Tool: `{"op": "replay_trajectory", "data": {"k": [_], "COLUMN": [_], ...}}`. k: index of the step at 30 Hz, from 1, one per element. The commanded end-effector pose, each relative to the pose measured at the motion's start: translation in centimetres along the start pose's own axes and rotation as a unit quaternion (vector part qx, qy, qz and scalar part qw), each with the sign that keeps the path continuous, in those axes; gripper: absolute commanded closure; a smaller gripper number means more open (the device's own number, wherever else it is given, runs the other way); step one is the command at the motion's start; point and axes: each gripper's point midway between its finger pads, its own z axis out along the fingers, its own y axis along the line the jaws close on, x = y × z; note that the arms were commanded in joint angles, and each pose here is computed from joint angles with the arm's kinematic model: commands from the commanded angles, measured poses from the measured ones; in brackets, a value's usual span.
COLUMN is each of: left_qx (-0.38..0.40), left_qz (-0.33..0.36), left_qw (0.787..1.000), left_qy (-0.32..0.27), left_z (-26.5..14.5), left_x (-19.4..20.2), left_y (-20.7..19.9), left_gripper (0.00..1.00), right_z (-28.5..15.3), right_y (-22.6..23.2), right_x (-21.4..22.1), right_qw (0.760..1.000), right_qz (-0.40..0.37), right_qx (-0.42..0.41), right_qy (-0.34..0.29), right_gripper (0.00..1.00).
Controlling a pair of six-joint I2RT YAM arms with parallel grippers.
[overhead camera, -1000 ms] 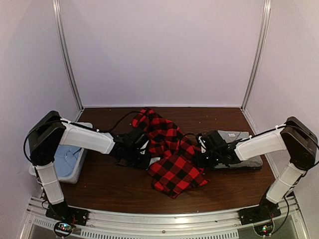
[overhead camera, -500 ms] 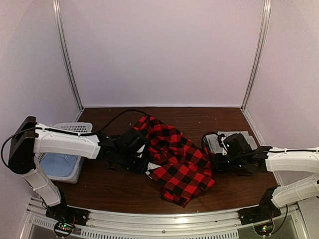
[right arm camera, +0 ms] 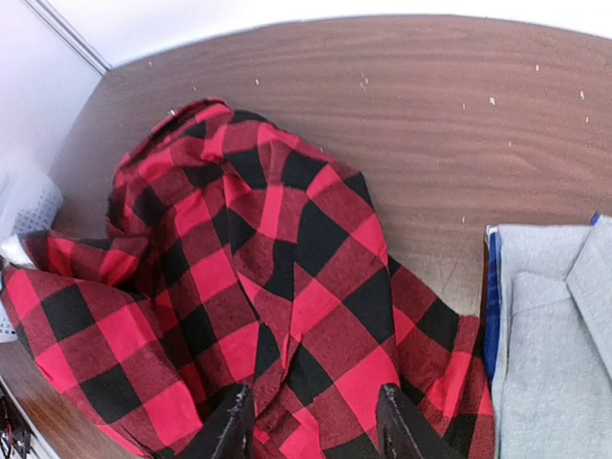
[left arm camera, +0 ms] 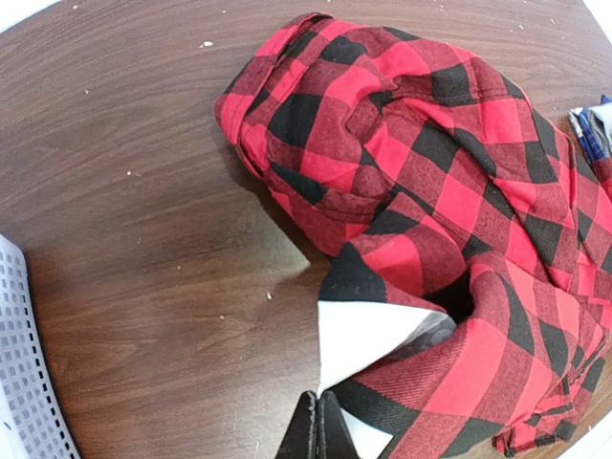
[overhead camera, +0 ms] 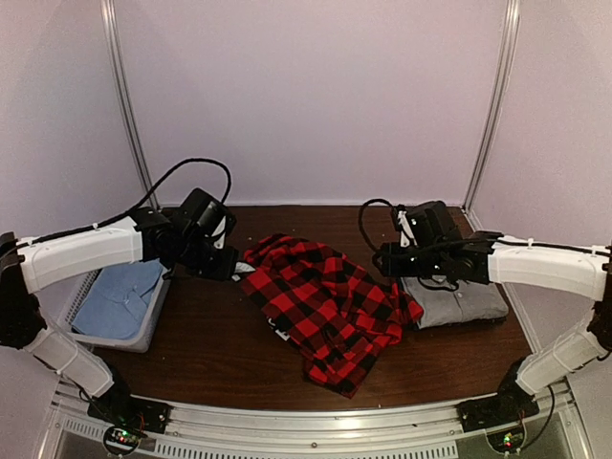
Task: Fold and stack the long sleeve shirts
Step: Flatten out the crumpled shirt at the center of the board.
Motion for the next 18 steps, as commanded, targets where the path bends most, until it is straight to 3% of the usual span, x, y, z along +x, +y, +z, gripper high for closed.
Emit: {"op": "replay_trajectory", "data": {"k": [1, 5, 8, 15, 18], "left_qx": [-0.014, -0.017, -0.019, -0.013, -0.010], "left_qz": [0.020, 0.008, 0.003, -0.006, -0.003], "left_qw": [1.000, 1.000, 0.999, 0.999, 0.999], "left_qy": [-0.012, -0.019, -0.029, -0.048, -0.049], "left_z": [-0.9, -1.0, -1.3, -2.1, -2.1], "left_x": [-1.6, -2.9, -4.2, -6.4, -6.8], "left_y": [1.5, 2.9, 3.7, 4.8, 4.8], "left_gripper": [1.00, 1.00, 1.00, 1.00, 1.00], "right_z": [1.2, 1.7, 2.6, 4.5, 5.0], "right_y": [-1.3, -2.1, -2.6, -3.7, -3.7], "right_x": [4.4, 6.5, 8.4, 10.3, 10.5], "right_qw": [0.998, 0.996, 0.994, 0.992, 0.991], "right_qz": [-0.009, -0.011, -0.014, -0.012, -0.011], "right_qx": [0.006, 0.004, 0.003, 0.021, 0.024], "right_qy": [0.065, 0.087, 0.108, 0.125, 0.129], "right_gripper": [0.51, 0.38, 0.37, 0.39, 0.49]}}
